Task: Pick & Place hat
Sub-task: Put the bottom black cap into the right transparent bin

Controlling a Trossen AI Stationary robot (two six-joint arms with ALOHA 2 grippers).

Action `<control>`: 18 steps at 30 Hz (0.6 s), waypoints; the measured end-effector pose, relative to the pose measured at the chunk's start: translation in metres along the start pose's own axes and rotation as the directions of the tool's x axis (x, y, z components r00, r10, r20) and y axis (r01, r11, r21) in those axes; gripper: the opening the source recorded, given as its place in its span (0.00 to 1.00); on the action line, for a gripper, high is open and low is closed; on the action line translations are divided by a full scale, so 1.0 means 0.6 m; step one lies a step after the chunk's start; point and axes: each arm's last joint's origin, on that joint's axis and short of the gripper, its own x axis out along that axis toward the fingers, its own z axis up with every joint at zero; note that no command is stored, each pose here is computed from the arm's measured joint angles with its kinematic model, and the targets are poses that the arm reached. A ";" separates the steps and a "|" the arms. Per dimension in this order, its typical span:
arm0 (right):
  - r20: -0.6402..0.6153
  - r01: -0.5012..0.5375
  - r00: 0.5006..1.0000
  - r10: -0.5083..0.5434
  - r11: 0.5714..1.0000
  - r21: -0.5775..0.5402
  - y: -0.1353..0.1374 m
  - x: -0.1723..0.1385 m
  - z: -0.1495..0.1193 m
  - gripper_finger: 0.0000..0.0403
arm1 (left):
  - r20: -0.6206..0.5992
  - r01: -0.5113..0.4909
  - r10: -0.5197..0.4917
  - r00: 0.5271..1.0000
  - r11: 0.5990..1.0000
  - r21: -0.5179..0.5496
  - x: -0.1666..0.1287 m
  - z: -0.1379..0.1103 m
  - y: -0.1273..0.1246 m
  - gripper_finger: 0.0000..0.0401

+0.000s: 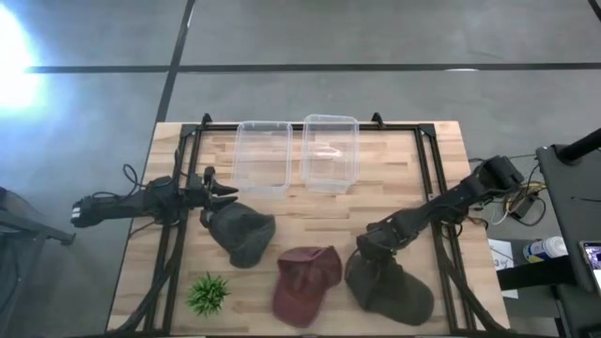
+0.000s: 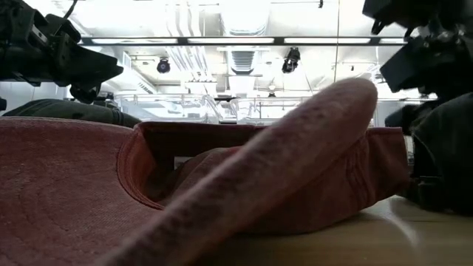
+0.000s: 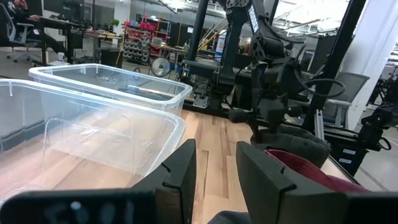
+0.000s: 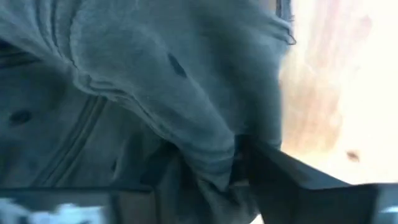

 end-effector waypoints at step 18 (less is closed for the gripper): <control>0.374 -0.016 0.923 -0.088 0.964 0.266 -0.001 -0.173 -0.053 0.03 | 0.000 0.000 0.000 1.000 1.000 0.000 0.000 0.000 0.000 0.27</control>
